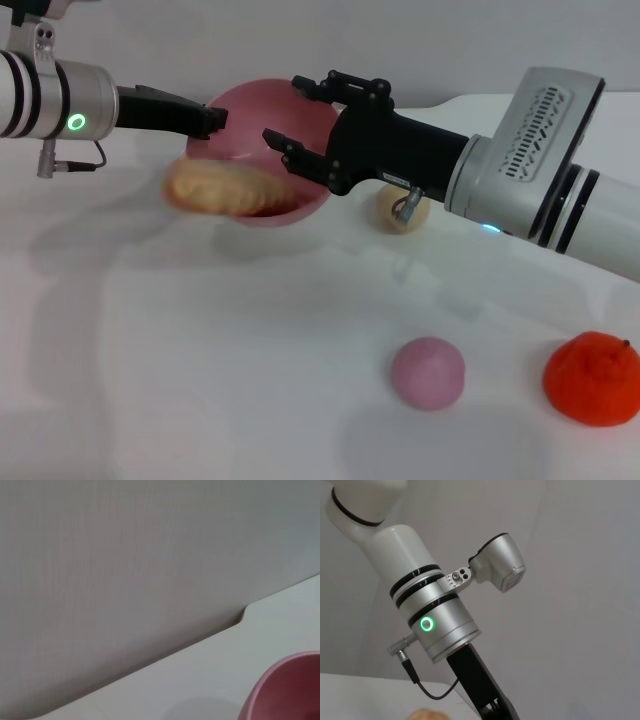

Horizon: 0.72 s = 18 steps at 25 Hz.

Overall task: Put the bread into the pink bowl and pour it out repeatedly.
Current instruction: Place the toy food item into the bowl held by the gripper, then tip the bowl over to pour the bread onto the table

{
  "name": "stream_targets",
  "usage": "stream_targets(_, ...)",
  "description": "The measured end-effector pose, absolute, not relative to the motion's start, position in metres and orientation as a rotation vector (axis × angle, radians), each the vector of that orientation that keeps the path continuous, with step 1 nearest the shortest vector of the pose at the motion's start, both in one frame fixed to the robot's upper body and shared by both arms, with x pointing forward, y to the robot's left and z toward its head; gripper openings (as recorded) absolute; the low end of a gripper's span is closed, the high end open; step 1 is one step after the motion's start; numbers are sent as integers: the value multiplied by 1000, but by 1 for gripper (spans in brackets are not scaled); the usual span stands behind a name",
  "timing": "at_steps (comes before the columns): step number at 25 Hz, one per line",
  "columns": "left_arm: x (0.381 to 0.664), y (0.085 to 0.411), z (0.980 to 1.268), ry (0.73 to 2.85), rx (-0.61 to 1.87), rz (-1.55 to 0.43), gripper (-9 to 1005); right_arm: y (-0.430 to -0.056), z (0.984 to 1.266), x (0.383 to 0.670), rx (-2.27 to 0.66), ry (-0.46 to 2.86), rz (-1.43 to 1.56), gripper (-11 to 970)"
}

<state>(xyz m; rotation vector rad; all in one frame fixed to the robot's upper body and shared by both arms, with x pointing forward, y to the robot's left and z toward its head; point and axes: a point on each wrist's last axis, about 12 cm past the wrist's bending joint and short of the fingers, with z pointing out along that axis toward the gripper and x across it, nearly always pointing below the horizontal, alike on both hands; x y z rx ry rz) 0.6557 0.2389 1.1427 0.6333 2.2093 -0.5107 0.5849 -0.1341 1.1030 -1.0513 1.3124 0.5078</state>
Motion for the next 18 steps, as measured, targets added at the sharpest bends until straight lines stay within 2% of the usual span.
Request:
stream_targets(2, 656, 239, 1143, 2208, 632, -506, 55, -134, 1104, 585, -1050, 1311, 506, 574)
stream_targets(12, 657, 241, 1141, 2204, 626, -479, 55, -154, 1145, 593, -782, 1152, 455, 598)
stream_targets(18, 656, 241, 1139, 2200, 629, -471, 55, -177, 1154, 593, -582, 1100, 440, 598)
